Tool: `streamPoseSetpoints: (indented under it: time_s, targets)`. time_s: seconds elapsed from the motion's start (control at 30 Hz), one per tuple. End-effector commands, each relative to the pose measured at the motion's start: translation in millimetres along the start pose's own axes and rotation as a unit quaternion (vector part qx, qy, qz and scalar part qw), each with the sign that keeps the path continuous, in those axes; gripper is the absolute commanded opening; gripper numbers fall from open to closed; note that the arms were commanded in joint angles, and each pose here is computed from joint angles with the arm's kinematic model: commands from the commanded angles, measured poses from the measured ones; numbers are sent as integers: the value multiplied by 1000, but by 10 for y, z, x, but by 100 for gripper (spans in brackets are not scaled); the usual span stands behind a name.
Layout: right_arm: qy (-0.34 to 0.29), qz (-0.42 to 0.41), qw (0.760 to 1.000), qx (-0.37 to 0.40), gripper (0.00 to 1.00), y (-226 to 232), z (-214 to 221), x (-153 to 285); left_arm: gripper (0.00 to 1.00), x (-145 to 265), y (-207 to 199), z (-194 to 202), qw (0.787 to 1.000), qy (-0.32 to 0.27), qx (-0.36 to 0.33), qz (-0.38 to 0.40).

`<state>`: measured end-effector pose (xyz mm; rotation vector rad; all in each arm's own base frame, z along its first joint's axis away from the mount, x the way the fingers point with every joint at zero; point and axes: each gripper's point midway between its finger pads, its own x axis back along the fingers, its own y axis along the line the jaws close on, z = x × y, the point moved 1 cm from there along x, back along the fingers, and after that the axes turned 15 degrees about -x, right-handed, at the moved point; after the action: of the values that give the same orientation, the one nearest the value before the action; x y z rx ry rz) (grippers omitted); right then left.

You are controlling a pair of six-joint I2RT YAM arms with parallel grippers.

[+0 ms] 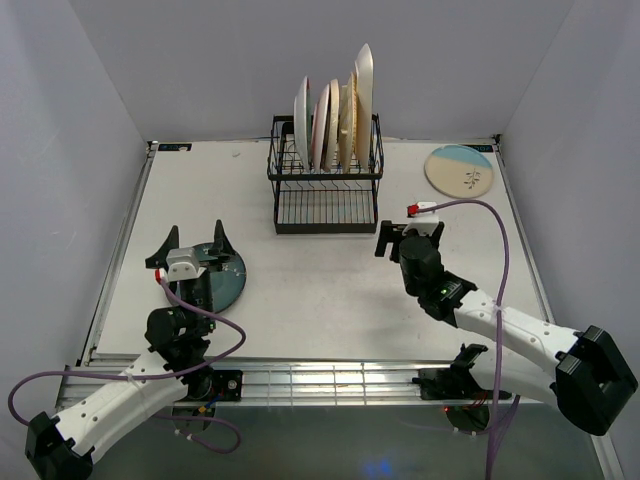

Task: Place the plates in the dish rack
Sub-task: Move the plate to the center of the board.

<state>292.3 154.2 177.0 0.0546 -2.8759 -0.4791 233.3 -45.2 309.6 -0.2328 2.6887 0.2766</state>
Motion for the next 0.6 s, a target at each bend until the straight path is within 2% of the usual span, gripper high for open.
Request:
streamPoseSetpoints:
  time_s: [0.0, 0.2, 0.47, 0.57]
  targets:
    - [-2, 25, 1000, -11, 90, -30, -95, -113, 98, -20, 71, -83, 1000, -8, 9, -13]
    - [24, 21, 999, -6, 90, 88, -74, -194, 98, -32, 62, -76, 1000, -3, 6, -13]
    - [-35, 144, 986, -79, 90, -277, -236, -129, 98, -41, 27, -50, 1000, 1, 1, -9]
    - [-57, 200, 973, -103, 90, -401, -287, -112, 98, -47, 22, -49, 1000, 2, -1, -9]
